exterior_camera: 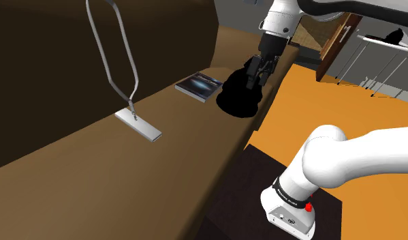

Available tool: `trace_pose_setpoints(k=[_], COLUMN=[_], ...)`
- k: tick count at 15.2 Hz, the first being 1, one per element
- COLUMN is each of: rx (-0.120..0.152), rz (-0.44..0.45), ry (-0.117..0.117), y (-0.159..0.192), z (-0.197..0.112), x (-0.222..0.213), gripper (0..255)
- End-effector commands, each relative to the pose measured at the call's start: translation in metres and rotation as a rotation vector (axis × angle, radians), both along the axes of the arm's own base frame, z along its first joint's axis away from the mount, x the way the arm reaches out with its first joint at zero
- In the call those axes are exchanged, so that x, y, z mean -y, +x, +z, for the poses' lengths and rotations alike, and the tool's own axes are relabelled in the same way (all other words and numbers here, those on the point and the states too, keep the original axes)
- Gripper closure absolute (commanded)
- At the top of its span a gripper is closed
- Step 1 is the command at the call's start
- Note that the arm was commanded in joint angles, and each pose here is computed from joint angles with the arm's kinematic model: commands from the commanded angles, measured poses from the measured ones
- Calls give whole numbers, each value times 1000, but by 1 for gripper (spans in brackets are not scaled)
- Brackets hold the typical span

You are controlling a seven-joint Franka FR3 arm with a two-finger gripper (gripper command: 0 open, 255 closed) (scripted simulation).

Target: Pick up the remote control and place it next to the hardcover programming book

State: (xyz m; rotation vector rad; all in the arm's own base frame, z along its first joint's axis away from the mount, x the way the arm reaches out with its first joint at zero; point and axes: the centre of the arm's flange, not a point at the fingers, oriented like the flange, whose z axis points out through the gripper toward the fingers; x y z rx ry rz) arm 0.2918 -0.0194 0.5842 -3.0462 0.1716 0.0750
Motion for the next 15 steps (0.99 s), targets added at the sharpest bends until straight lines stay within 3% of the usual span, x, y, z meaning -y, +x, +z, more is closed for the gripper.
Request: trace_pose_setpoints(k=[1, 15], rx=[0, 49], rz=[0, 40], ry=[0, -48], y=[0, 122], z=[0, -89], x=[0, -105], gripper=[0, 0])
